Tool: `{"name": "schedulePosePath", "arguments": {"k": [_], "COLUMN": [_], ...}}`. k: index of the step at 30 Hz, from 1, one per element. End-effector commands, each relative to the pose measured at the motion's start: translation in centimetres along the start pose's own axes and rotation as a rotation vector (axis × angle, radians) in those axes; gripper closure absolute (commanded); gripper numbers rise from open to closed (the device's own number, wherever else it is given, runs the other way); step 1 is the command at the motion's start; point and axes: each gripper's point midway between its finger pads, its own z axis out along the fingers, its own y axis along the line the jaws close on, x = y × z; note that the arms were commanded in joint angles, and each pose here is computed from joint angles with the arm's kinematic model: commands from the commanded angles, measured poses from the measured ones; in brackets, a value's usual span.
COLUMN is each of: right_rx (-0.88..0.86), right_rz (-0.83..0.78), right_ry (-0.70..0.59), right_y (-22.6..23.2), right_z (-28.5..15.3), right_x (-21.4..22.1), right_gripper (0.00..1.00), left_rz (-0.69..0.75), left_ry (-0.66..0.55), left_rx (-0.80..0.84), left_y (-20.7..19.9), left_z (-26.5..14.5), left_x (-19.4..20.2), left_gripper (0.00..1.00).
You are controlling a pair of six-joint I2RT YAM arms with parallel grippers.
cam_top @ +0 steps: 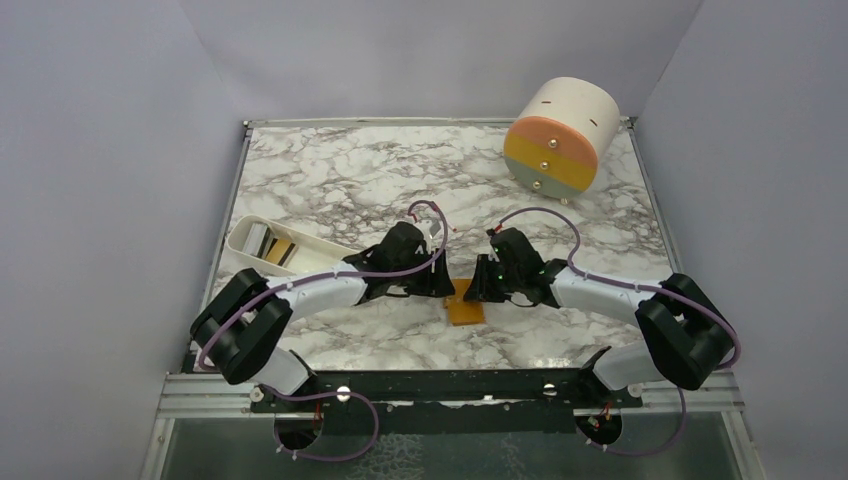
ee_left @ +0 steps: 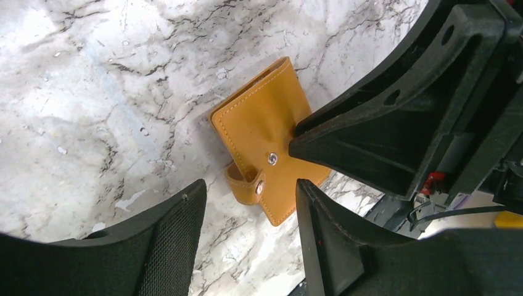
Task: Put the credit cards into the card holder
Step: Close the card holder at the center of the board.
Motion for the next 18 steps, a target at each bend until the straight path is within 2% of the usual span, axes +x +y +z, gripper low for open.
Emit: {"name": "schedulePosePath", "arguments": {"k": [1, 8, 13, 18], "right_rx": [0.089, 0.09, 0.105, 0.105], "right_rz": [-0.016, -0.005, -0.006, -0.003], "right_ry": [0.019, 0.029, 0.034, 0.038], "right_y": [-2.1, -2.6, -3.1, -3.3], "right_z": [0.2, 0.5, 0.7, 0.9], "right_x": [1.0, 1.8, 2.0, 2.3], "right_gripper": [0.79, 0.8, 0.8, 0.8], "left_rz": [0.037, 0.057, 0.073, 0.078], "left_ry": [0.045, 0.082, 0.058, 0.049], "left_rx": [-0.009, -0.128, -0.21, -0.216], "left_y": [0.0, 2.0, 3.4, 3.3], "left_z": [1.0, 2.0, 1.1, 0.4], "left_x": [0.4, 1.2, 0.8, 0.7], "left_gripper": [0.42, 0.45, 0.57, 0.68]}}
